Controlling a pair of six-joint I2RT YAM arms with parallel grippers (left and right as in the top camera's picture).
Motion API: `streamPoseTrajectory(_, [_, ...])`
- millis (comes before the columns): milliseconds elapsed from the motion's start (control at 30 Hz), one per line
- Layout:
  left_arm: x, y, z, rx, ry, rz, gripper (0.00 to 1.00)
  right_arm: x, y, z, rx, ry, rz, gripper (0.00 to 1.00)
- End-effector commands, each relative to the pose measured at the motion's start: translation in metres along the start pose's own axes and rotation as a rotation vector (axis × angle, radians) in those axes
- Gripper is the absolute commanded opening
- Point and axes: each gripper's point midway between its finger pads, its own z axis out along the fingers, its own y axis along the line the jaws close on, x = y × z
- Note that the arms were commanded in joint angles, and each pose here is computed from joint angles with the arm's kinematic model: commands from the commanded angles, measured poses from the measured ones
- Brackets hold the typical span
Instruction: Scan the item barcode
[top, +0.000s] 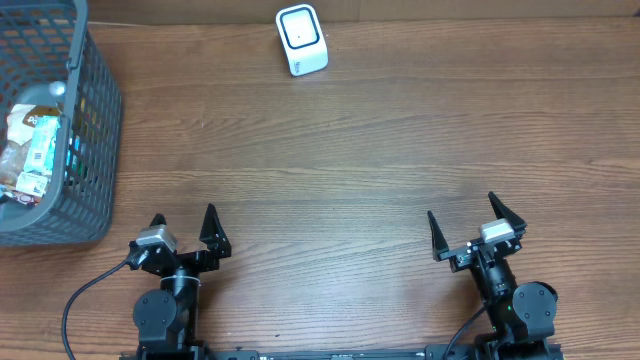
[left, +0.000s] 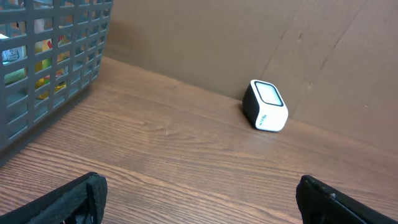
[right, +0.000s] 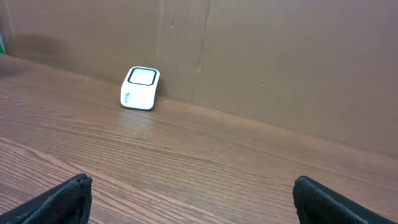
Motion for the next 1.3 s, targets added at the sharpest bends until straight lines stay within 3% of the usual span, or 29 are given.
streamPoseTrajectory(0, [0.000,-0.002,0.000,0.011,-0.004,0.016,1.00,0.002,0.000,0.000,0.001,-0.005,-0.001,1.00])
streamPoseTrajectory(967, [-0.024,-0.010,-0.002,0.046,-0.101,0.017,1.00,0.002,0.000,0.000,0.001,-0.005,-0.001,1.00])
streamPoseTrajectory(1133, [-0.032,-0.034,-0.006,0.172,-0.113,0.026,1.00,0.002,0.000,0.000,0.001,-0.005,-0.001,1.00])
streamPoseTrajectory(1267, [-0.063,-0.066,-0.022,0.309,-0.148,0.050,1.00,0.002,0.000,0.000,0.001,-0.005,-0.001,1.00])
